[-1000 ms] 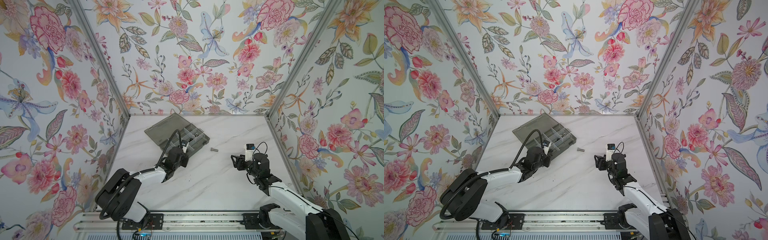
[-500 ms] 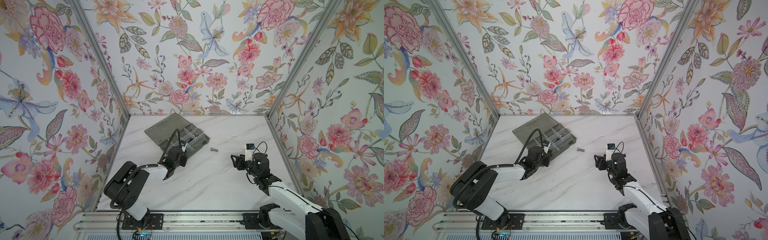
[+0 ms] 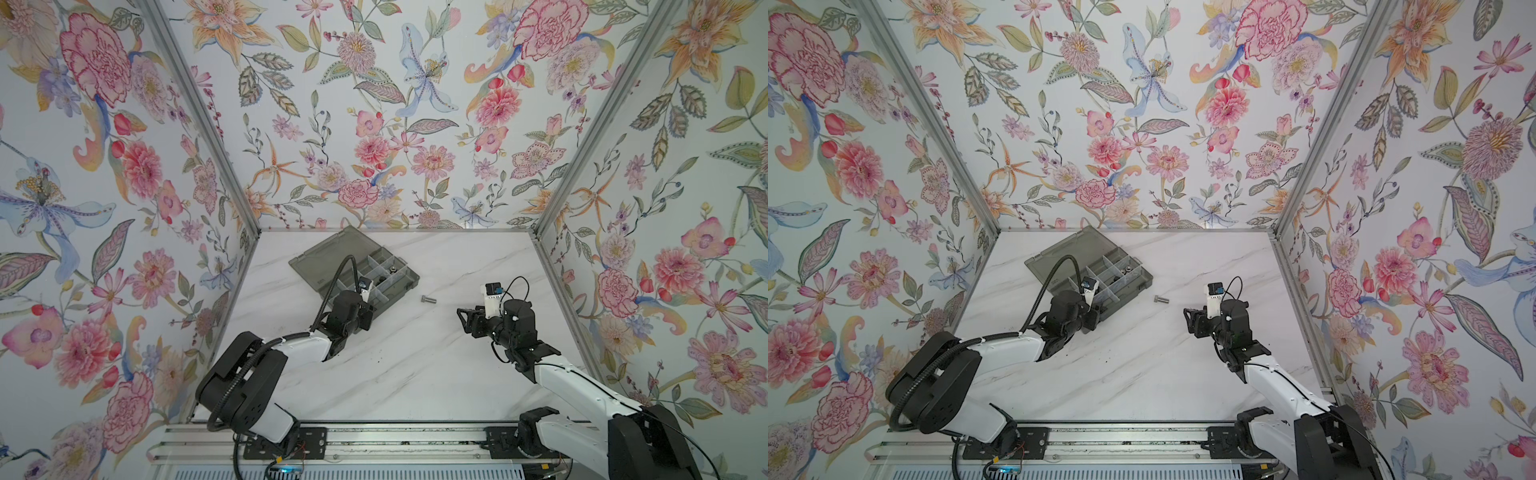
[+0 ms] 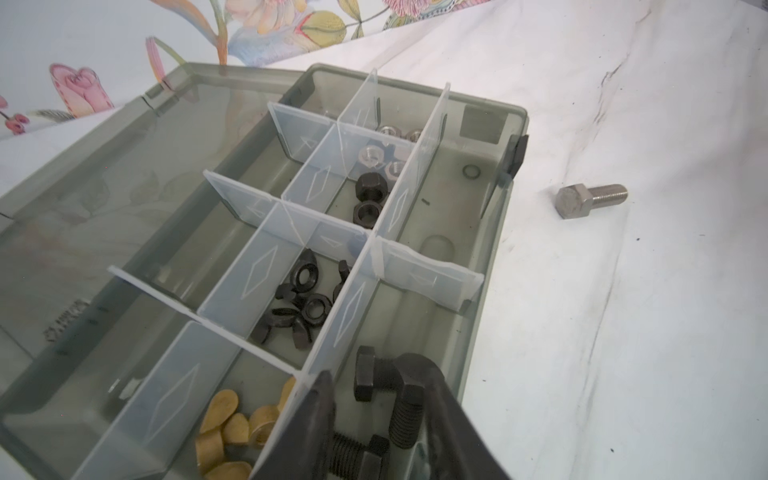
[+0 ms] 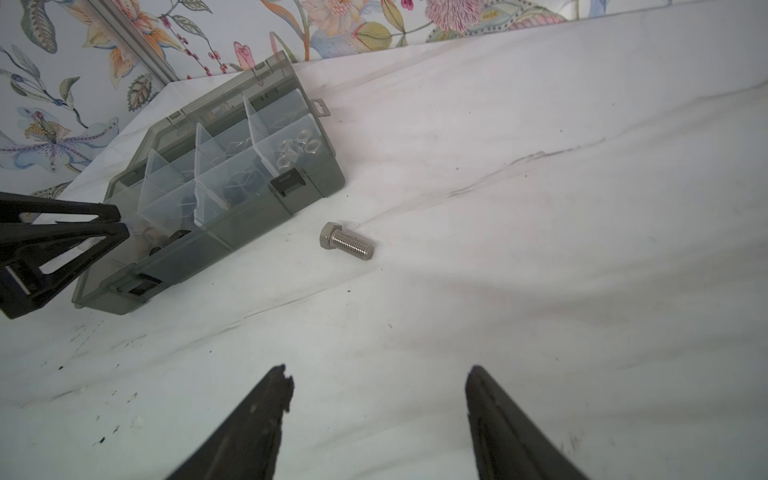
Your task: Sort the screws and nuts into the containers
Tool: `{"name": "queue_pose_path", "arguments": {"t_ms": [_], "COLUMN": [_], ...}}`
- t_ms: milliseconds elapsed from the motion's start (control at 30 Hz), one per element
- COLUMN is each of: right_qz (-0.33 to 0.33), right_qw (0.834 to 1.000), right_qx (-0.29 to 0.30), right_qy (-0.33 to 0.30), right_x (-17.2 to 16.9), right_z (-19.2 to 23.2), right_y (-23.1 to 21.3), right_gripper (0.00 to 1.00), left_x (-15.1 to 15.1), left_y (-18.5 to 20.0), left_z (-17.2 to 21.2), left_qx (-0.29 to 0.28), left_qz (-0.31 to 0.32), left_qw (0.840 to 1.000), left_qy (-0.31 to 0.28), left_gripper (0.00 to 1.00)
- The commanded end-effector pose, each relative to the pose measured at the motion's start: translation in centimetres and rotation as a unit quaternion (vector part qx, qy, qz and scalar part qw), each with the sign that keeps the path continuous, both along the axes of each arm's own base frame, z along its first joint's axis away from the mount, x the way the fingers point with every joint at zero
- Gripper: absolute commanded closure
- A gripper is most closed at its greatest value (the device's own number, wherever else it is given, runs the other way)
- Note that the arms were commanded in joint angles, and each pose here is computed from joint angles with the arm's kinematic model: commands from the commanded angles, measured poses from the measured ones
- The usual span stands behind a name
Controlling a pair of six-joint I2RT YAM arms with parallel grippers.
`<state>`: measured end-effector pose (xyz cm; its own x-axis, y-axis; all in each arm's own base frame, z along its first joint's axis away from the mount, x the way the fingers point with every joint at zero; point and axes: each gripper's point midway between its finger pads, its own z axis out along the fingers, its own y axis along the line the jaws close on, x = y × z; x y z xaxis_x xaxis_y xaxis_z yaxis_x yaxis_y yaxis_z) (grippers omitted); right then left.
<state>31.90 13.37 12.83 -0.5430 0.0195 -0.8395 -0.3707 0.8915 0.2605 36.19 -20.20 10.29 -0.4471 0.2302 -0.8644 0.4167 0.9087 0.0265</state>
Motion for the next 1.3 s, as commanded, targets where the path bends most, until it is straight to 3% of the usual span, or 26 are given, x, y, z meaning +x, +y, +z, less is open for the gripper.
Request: {"name": "queue_pose_path", "arguments": {"t_ms": [0, 200, 367, 533, 933, 1267], "right_qz": [0.064, 0.175, 0.23, 0.276, 0.305, 0.295], "right_qw": [0.997, 0.981, 0.965, 0.953, 0.935, 0.931], "right_qx": [-0.032, -0.083, -0.12, -0.117, -0.158, -0.163], "right_qy": [-0.004, 0.022, 0.043, 0.046, 0.083, 0.143], "right_x": [0.6, 3.0, 6.3, 8.4, 10.3, 10.1], "right_z": [1.0, 1.0, -0.7, -2.2, -5.8, -7.3], "right_y": [1.6, 4.5, 6.0, 7.8, 10.5, 10.8], "right_gripper": [0.29, 0.27, 0.27, 0.28, 0.27, 0.26], "left_x": [-0.4, -1.9, -3.9, -5.5, -7.4, -7.7], "left_y": [0.1, 0.7, 1.3, 2.3, 4.4, 4.8], "left_z": [2.7, 7.0, 9.0, 8.9, 7.5, 7.6], "left_qx": [-0.017, -0.043, -0.079, -0.1, -0.111, -0.106], "left_qz": [-0.005, -0.009, -0.018, -0.008, 0.023, 0.027], "left_qw": [1.0, 0.998, 0.995, 0.994, 0.993, 0.993], "left_qy": [-0.013, -0.045, -0.055, -0.051, -0.042, -0.046], "left_gripper": [0.21, 0.01, 0.01, 0.01, 0.01, 0.01]}}
